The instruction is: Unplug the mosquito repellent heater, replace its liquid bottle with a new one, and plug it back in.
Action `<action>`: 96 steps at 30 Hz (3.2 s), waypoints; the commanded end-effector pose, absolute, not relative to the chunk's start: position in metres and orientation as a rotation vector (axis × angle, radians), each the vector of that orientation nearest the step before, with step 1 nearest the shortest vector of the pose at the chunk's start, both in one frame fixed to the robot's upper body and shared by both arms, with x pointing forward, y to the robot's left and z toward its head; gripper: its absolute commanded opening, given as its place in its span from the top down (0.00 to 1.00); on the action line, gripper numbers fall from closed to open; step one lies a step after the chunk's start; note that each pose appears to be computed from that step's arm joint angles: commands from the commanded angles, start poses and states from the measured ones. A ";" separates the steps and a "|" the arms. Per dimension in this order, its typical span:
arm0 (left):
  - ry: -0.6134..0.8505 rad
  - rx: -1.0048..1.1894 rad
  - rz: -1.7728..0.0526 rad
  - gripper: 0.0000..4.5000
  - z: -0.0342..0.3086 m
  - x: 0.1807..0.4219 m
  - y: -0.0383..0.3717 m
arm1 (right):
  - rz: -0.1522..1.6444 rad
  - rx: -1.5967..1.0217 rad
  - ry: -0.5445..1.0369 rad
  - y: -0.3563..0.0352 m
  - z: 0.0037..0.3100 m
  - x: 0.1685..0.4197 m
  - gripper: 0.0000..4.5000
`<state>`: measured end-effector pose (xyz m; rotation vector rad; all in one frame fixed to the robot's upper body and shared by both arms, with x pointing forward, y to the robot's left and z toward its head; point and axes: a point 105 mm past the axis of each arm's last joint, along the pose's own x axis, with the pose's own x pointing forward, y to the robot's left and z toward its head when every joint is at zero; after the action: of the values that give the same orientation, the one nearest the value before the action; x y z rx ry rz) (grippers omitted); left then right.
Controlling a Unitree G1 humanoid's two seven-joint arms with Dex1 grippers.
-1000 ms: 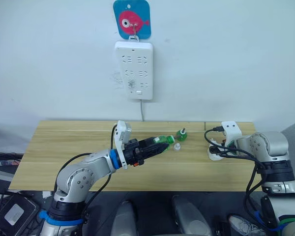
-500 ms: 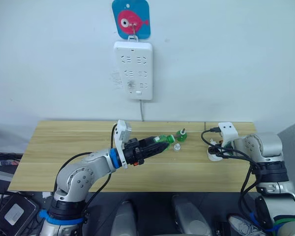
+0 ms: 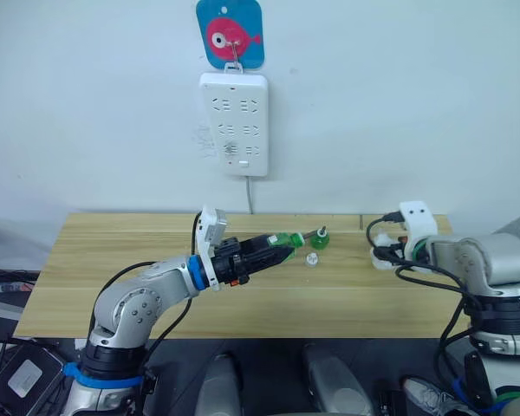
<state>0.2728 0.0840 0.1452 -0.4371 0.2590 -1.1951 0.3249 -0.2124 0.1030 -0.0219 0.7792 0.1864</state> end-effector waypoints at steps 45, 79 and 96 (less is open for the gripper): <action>0.267 -0.282 -1.565 0.48 0.212 0.257 0.093 | 1.312 0.332 0.206 -0.103 0.233 0.241 0.36; 0.280 -0.295 -1.715 0.48 0.223 0.239 0.081 | 1.351 0.313 0.249 -0.095 0.226 0.239 0.36; 0.234 -0.353 -1.632 0.48 0.228 0.254 0.084 | 1.315 0.393 0.243 -0.102 0.232 0.243 0.36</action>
<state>0.2652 0.0913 0.2111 -0.3587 0.2992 -1.5328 0.2484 -0.1067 0.2316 0.3940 0.2373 1.2853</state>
